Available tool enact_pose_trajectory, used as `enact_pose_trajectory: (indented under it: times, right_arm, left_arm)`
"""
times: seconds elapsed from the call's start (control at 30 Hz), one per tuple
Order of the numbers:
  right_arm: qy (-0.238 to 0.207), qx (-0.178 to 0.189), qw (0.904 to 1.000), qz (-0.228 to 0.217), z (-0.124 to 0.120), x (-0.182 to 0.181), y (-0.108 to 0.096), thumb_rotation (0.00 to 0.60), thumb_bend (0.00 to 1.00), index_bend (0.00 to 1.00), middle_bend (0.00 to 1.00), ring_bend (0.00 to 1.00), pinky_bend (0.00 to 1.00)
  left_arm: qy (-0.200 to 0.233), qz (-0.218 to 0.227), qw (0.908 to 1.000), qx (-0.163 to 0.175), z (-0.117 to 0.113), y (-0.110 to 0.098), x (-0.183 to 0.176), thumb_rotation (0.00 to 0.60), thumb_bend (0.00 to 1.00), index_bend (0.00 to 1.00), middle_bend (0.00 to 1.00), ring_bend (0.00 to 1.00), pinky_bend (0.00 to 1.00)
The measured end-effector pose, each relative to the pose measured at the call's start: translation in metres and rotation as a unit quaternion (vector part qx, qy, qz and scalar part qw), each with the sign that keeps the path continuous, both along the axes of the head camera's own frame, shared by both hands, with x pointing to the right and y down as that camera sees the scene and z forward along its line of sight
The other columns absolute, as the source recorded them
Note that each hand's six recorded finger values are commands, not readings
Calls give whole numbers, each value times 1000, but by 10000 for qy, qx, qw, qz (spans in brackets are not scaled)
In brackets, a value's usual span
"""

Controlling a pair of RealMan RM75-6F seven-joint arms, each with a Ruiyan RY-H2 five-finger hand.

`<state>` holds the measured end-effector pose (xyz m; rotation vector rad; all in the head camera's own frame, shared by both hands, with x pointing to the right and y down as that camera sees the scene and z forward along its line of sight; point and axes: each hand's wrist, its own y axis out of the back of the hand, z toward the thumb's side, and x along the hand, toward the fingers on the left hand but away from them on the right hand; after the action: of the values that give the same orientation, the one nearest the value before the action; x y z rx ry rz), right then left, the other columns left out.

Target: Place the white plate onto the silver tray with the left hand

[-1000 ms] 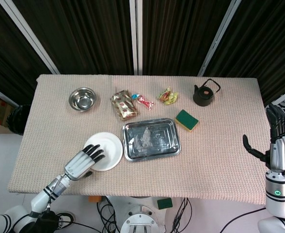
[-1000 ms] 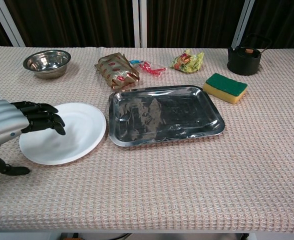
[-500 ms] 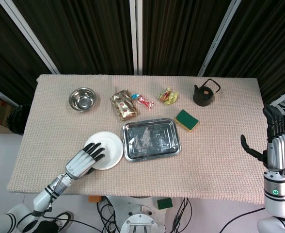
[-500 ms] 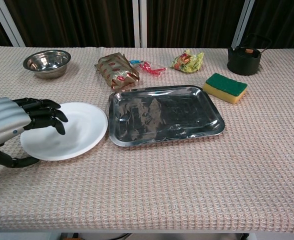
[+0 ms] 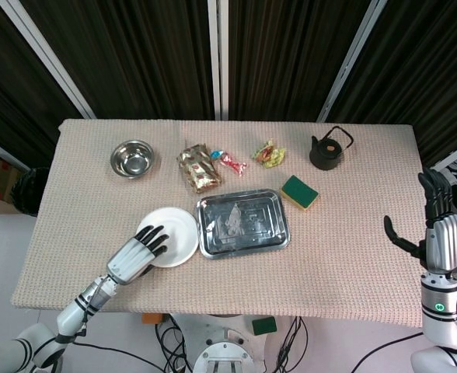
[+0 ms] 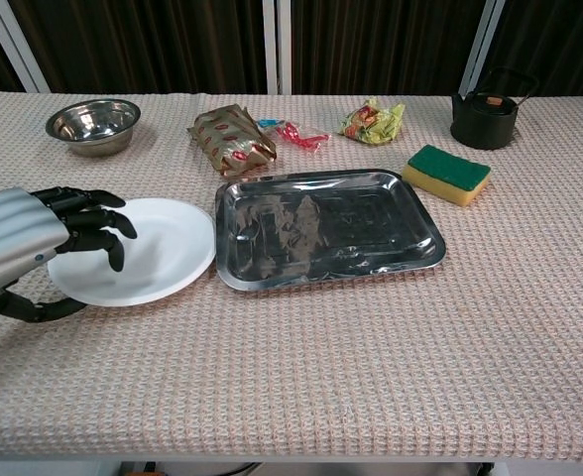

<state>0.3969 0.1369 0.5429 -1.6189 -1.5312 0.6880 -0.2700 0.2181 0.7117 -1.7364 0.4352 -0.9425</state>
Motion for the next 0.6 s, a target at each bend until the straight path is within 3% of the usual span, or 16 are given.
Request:
enact_pose_trajectory:
  times: [0.37, 0.5, 0.6]
  right_arm:
    - [5, 2, 10000, 38, 1, 2, -1, 600, 344, 0, 0, 0, 0]
    - [4, -1, 10000, 50, 1, 3, -1, 600, 345, 0, 0, 0, 0]
    - [1, -11, 10000, 58, 2, 4, -1, 600, 345, 0, 0, 0, 0]
  left_arm:
    - [-99, 200, 9991, 364, 15, 0, 3, 600, 319, 517, 262, 101, 200]
    - [34, 178, 9987, 479, 13, -2, 7, 600, 340, 582, 290, 111, 200]
    - [134, 139, 9984, 531, 12, -4, 8, 600, 414, 655, 310, 123, 203]
